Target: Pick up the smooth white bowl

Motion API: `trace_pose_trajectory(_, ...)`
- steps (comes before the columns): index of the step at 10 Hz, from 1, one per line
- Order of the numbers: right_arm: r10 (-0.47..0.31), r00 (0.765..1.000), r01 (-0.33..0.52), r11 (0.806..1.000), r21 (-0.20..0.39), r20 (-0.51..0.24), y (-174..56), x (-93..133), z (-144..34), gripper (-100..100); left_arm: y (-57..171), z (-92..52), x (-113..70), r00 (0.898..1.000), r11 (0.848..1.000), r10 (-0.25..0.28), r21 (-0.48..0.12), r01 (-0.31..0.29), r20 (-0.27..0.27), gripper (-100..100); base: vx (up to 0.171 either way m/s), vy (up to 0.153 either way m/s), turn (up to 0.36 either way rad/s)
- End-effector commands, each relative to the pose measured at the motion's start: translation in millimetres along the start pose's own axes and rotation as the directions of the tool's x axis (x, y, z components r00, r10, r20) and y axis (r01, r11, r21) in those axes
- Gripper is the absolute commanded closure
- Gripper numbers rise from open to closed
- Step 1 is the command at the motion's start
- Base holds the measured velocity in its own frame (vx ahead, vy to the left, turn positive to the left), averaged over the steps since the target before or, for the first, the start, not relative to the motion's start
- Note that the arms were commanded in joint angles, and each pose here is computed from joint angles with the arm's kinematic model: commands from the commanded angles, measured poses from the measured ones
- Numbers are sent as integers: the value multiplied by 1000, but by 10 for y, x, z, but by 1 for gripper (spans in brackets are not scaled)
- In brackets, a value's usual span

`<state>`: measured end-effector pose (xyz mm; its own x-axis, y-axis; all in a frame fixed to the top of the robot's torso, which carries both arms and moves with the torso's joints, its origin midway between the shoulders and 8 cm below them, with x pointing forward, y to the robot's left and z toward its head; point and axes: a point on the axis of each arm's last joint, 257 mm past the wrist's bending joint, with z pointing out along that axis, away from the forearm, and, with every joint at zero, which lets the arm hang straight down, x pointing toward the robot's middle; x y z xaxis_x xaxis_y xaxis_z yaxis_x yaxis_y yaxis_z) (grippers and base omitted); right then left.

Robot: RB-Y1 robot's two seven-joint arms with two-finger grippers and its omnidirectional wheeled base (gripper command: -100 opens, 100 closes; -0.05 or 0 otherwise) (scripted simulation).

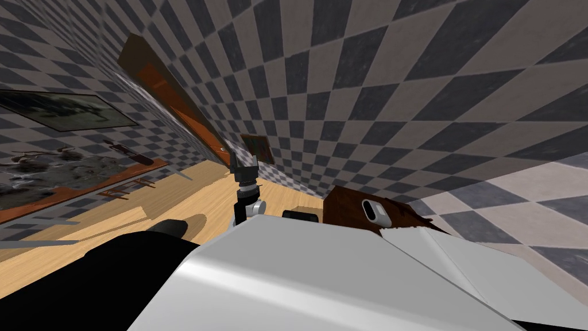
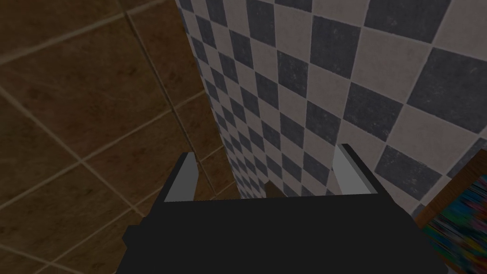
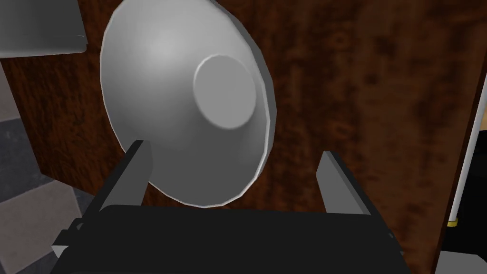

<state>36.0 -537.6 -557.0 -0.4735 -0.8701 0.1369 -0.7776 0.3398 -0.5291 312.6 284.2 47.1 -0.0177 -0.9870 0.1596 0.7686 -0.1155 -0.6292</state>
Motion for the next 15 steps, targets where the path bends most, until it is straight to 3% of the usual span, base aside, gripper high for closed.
trace_pose_trajectory(1, -8, 1000, 8, 1000, 3, -23, -38, 121, -29, -100, 0, 0, 0, 1000, 1000, 0, 0, 0, 0, 0, 69, -130, 49)
trace_pose_trajectory(5, -19, 1000, 19, 998, -59, 11, 314, -62, -65, -100, 0, 0, 1, 1000, 1000, 0, 0, 0, 0, 0, 3, -14, 9)
trace_pose_trajectory(7, -20, 1000, 20, 998, -57, 11, 295, -53, -60, -100, 0, 0, 0, 1000, 1000, 0, 0, 0, 0, 0, 5, -13, 4)
trace_pose_trajectory(8, -19, 1000, 20, 998, -57, 11, 296, -52, -61, 0, 0, 0, 1, 1000, 1000, 0, 0, 0, 0, 0, 0, 0, 0)
trace_pose_trajectory(9, -12, 1000, 13, 998, -56, 7, 325, -151, 3, -100, 0, 0, 1, 1000, 1000, 0, 0, 0, 0, 0, -10, -37, 55)
trace_pose_trajectory(12, -4, 1000, 4, 998, -56, 2, 365, -312, 94, -100, 0, 0, 0, 1000, 1000, 0, 0, 0, 0, 0, -23, -52, 45)
trace_pose_trajectory(13, -5, 1000, 6, 998, -57, 6, 363, -279, 53, -100, 0, 0, 1, 1000, 1000, 0, 0, 0, 0, 0, -6, 4, 17)
trace_pose_trajectory(14, -6, 1000, 6, 998, -56, 4, 363, -283, 55, 100, 0, 0, 0, 1000, 1000, 0, 0, 0, 0, 0, 0, 0, 0)
trace_pose_trajectory(15, -6, 1000, 6, 998, -56, 4, 363, -282, 55, 100, 0, 0, 1, 1000, 1000, 0, 0, 0, 0, 0, 0, 0, 0)
